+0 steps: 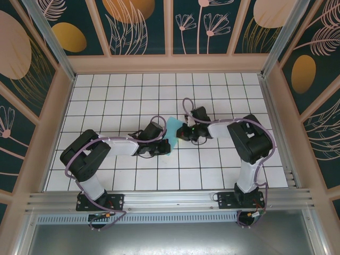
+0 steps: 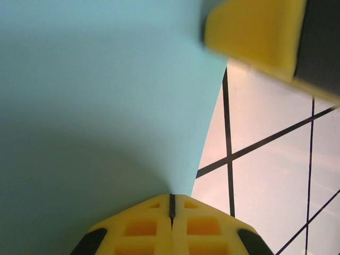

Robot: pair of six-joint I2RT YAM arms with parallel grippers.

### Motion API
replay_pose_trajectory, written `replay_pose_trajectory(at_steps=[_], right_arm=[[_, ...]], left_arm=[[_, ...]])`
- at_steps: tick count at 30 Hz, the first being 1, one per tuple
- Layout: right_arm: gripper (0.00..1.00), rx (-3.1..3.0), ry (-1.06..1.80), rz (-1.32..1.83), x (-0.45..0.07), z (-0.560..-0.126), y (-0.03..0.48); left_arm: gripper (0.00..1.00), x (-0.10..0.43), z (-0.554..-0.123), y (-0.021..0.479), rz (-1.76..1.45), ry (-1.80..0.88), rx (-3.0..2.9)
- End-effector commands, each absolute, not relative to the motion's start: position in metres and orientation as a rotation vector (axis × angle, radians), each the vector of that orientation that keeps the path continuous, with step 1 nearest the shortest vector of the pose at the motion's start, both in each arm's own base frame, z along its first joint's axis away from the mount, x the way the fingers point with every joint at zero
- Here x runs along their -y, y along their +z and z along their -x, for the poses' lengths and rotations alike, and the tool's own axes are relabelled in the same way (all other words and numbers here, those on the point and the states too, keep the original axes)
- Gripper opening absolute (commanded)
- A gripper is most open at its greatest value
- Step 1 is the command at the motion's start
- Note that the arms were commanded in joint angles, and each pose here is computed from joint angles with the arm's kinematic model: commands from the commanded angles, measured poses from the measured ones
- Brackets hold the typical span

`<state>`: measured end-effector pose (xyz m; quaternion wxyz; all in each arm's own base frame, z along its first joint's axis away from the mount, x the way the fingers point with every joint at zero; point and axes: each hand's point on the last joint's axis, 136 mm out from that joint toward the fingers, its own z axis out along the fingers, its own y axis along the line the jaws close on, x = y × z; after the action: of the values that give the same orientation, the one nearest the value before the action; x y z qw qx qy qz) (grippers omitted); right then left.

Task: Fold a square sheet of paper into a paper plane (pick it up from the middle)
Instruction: First fold in half a square sheet of paper at the center of the table.

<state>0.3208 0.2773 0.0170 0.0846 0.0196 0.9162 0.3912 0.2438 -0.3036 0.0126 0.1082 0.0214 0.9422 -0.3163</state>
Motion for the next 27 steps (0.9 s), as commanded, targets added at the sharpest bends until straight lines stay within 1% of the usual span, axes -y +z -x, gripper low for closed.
replay_pose_trajectory(at_steps=[1, 7, 11, 14, 16, 17, 21, 22, 24, 25, 27], right_arm=[[0.00, -2.733, 0.994, -0.202, -0.231, -0.365, -0.004], [0.00, -2.696, 0.932, -0.228, -0.210, -0.409, 0.008], [0.00, -2.646, 0.924, -0.215, -0.210, -0.409, 0.034], [0.00, -2.613, 0.902, -0.214, -0.213, -0.394, 0.054], [0.00, -2.607, 0.879, -0.223, -0.217, -0.379, 0.061], [0.01, -2.607, 0.871, -0.227, -0.221, -0.373, 0.063], [0.16, -2.643, 0.803, -0.232, -0.242, -0.347, 0.062], [0.19, -2.654, 0.790, -0.236, -0.248, -0.342, 0.060], [0.29, -2.674, 0.786, -0.234, -0.266, -0.333, 0.056], [0.32, -2.682, 0.780, -0.231, -0.275, -0.330, 0.054], [0.34, -2.704, 0.789, -0.213, -0.295, -0.326, 0.050]], left_arm=[[0.00, 0.277, -0.218, -0.024, -0.006, -0.777, -2.938], [0.00, 0.284, -0.222, -0.013, -0.013, -0.835, -2.900], [0.00, 0.298, -0.236, 0.008, -0.016, -0.895, -2.836], [0.13, 0.311, -0.257, 0.041, -0.003, -0.966, -2.742], [0.26, 0.310, -0.271, 0.059, 0.023, -0.989, -2.690], [0.31, 0.308, -0.277, 0.065, 0.038, -0.992, -2.670], [0.55, 0.276, -0.298, 0.080, 0.155, -0.974, -2.607], [0.59, 0.267, -0.300, 0.080, 0.180, -0.958, -2.600], [0.66, 0.243, -0.306, 0.077, 0.231, -0.900, -2.600], [0.69, 0.233, -0.308, 0.073, 0.254, -0.870, -2.605], [0.74, 0.209, -0.313, 0.066, 0.319, -0.823, -2.606]])
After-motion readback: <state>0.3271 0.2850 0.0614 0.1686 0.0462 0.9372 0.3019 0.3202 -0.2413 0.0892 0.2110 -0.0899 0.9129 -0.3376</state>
